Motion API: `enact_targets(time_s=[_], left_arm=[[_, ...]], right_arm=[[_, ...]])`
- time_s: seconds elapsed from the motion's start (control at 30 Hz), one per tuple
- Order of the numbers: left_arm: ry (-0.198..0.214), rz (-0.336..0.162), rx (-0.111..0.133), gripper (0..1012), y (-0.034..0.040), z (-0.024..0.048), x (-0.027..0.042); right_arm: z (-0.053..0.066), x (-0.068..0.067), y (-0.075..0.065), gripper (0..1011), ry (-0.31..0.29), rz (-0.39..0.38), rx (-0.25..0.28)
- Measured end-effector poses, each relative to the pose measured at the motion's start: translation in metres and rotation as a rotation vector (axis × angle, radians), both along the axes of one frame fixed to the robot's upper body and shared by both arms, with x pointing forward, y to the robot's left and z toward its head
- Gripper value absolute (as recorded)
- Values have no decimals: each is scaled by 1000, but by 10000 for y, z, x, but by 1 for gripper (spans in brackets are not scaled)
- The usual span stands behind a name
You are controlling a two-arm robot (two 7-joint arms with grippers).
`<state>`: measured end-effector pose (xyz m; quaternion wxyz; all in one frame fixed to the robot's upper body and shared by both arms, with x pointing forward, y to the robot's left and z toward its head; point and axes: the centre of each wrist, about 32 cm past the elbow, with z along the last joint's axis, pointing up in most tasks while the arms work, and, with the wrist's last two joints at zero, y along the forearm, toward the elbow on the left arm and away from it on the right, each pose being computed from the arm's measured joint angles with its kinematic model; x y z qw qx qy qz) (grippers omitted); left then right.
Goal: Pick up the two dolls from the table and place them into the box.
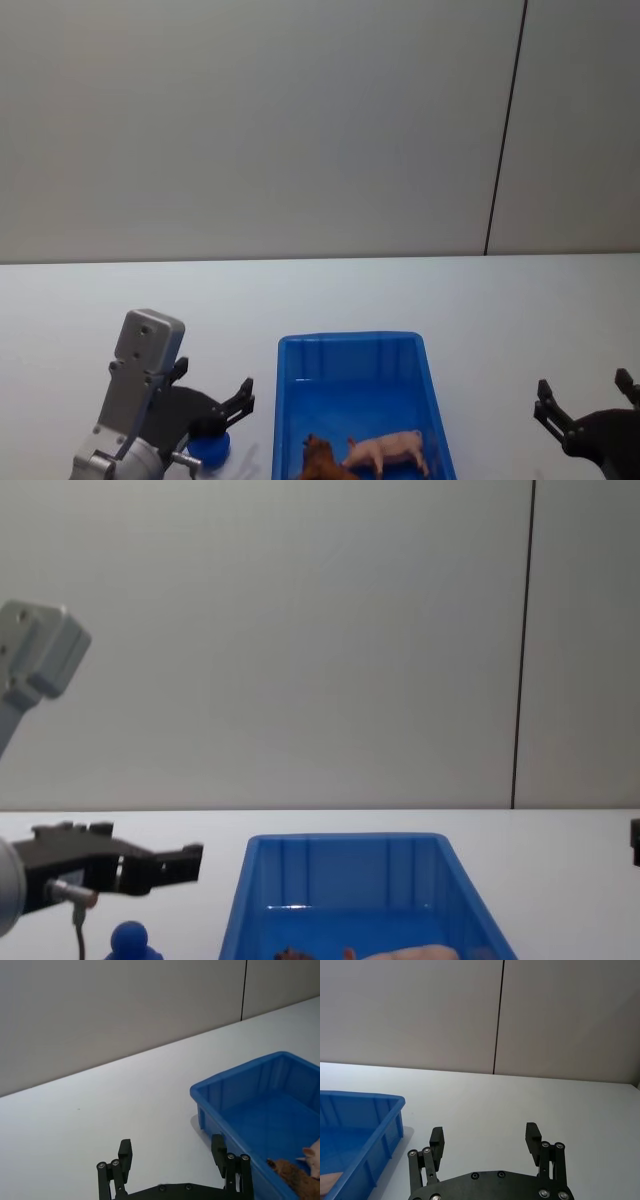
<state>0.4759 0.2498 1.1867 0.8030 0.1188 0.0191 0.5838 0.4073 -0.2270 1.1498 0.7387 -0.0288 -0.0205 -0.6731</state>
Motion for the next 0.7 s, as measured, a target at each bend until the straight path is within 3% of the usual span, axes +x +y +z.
enact_targets(time_s=[0.53, 0.7], left_arm=[[110, -12, 6, 1000, 173, -190, 177], [134, -19, 6, 915, 201, -235, 211]], right_arm=[[0, -1, 0, 1001, 0, 0, 0], [-1, 0, 0, 1001, 0, 0, 0]])
